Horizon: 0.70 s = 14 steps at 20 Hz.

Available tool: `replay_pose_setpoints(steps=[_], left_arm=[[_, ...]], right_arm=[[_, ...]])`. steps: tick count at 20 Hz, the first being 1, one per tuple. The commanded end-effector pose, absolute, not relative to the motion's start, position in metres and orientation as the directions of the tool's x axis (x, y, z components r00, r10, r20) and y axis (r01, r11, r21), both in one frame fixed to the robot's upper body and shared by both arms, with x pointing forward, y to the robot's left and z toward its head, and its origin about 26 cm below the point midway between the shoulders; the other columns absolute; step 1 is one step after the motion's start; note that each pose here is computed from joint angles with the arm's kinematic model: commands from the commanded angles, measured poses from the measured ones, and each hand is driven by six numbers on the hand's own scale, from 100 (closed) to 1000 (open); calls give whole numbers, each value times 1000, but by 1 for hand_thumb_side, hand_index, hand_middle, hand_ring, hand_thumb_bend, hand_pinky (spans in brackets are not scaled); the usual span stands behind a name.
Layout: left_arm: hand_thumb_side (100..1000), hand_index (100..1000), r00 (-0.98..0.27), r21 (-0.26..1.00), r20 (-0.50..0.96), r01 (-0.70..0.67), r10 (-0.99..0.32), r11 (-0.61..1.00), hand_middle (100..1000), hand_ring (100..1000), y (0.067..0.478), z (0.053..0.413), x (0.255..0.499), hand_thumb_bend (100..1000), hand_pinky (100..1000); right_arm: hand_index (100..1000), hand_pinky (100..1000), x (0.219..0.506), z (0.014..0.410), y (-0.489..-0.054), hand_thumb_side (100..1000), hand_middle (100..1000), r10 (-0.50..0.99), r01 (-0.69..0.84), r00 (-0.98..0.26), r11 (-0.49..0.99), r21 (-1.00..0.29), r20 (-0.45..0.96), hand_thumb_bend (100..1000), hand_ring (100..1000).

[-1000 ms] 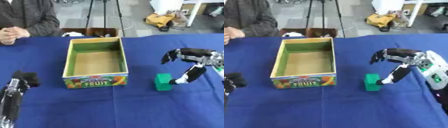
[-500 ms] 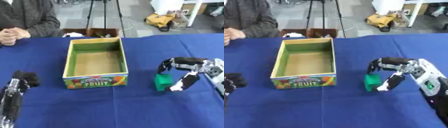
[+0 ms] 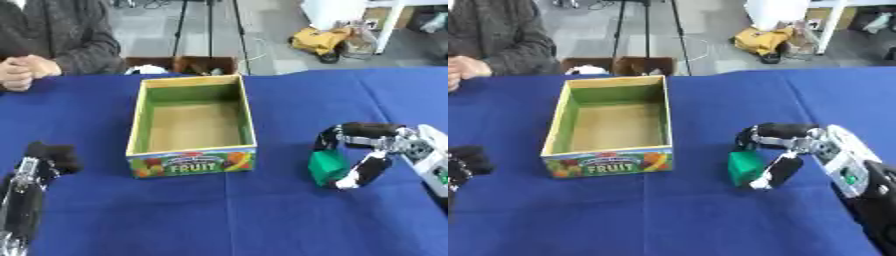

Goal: Pick up objects on the table and place them in the box.

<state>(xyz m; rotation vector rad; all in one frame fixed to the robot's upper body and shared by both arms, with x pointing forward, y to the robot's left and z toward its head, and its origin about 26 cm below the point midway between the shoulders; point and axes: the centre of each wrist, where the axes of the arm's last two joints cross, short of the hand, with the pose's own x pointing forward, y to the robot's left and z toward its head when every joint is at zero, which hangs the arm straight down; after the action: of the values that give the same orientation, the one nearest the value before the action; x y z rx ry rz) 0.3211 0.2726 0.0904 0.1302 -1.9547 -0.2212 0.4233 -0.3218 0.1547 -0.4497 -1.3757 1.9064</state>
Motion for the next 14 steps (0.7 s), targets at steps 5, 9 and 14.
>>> replay_pose_setpoints(steps=[5, 9, 14], left_arm=[[983, 698, -404, 224, 892, 7, -202, 975, 559, 590, 275, 98, 322, 411, 672], [982, 698, -404, 223, 892, 6, -202, 975, 559, 590, 275, 98, 322, 412, 672], [980, 698, -402, 225, 893, 7, -204, 974, 558, 589, 276, 97, 321, 413, 672]], right_arm=[[551, 663, 424, 166, -329, 219, 453, 723, -314, -688, -209, -926, 70, 100, 685], [474, 640, 424, 177, -328, 215, 366, 722, -260, -690, -182, -948, 50, 100, 636], [480, 640, 427, 213, -322, 206, 363, 711, -149, -703, -153, -977, -4, 105, 636]])
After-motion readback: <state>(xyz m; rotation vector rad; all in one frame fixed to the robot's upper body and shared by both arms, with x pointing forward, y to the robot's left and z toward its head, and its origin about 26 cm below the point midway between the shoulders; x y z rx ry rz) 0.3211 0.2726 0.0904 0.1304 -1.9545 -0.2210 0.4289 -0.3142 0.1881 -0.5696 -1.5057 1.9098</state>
